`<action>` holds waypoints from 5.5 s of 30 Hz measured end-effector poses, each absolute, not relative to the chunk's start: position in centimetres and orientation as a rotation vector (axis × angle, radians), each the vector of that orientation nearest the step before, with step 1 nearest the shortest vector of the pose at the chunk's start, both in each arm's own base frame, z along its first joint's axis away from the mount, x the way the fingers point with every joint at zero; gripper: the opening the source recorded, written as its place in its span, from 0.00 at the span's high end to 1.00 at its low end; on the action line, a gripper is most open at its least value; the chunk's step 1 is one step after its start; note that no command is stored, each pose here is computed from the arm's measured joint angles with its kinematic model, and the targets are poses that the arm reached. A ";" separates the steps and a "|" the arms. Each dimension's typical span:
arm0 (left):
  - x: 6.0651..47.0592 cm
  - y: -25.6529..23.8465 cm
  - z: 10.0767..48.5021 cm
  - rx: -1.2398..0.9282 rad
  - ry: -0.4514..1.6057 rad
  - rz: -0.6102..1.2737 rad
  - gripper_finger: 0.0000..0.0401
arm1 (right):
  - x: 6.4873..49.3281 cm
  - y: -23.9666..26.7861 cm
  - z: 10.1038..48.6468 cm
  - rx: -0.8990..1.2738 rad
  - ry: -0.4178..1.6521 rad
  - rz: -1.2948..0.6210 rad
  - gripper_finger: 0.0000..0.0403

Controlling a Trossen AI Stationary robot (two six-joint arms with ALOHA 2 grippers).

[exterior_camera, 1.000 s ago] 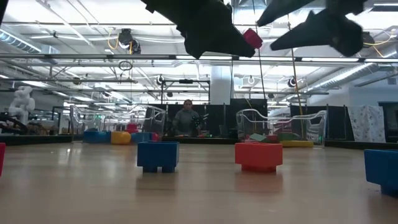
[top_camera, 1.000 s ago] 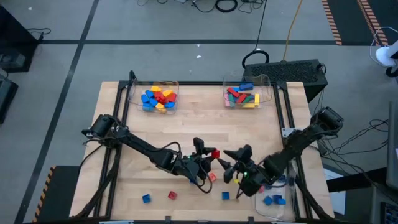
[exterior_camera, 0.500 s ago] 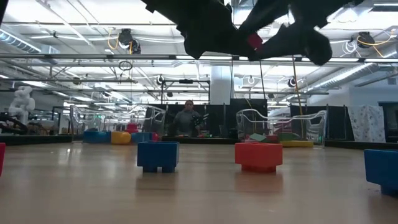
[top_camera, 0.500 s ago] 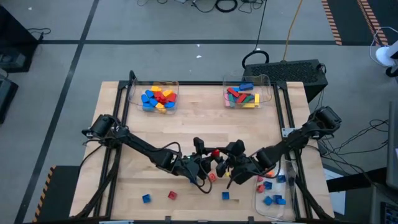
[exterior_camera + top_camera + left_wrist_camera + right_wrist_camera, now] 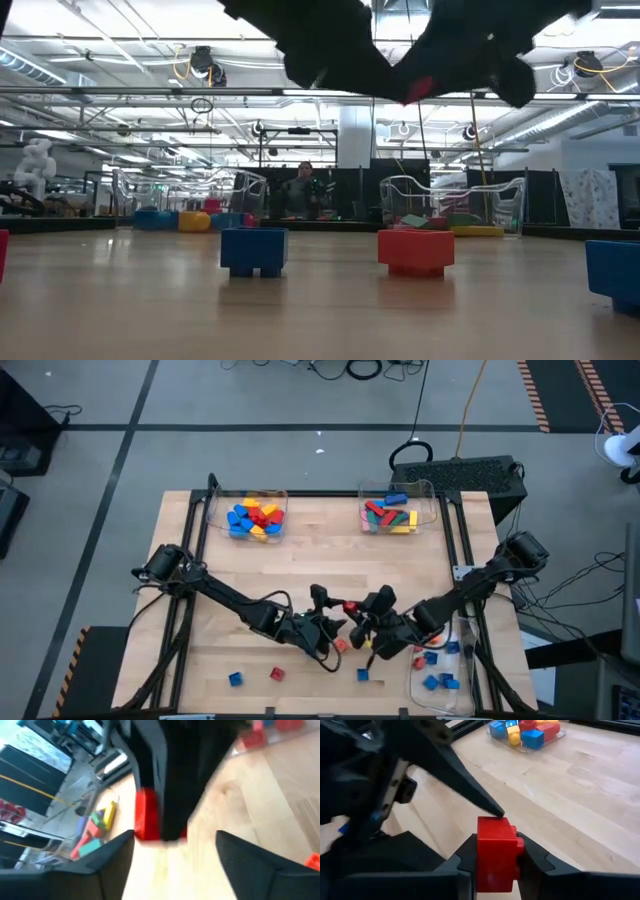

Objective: Sort blocks by size
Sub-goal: Put the 4 stud red game piece into the bottom transparent bin, then put the 4 stud orange game piece into the bottom transparent bin

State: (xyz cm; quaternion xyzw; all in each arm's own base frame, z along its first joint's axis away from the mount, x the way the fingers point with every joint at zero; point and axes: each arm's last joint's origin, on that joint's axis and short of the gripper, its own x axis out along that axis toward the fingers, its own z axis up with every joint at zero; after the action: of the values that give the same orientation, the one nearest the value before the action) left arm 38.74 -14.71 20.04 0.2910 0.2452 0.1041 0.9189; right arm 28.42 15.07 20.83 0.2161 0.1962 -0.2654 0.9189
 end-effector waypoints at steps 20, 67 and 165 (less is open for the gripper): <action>38.6 -18.1 16.0 0.036 0.550 0.037 0.20 | 16.2 23.7 24.0 0.745 0.832 -0.040 0.82; 38.3 -21.0 8.0 -0.109 0.492 0.281 0.29 | 10.7 24.3 19.4 0.859 1.096 -0.557 0.44; 34.6 -17.8 18.5 0.551 1.045 -0.347 0.43 | 10.2 24.9 22.2 0.456 1.069 -0.060 0.73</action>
State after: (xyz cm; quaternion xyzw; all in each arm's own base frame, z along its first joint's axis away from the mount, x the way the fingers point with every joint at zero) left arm 34.55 -17.78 18.54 0.2583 0.4902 -0.1628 0.8164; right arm 10.23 24.92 22.15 0.2152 0.5049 -0.0284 0.8354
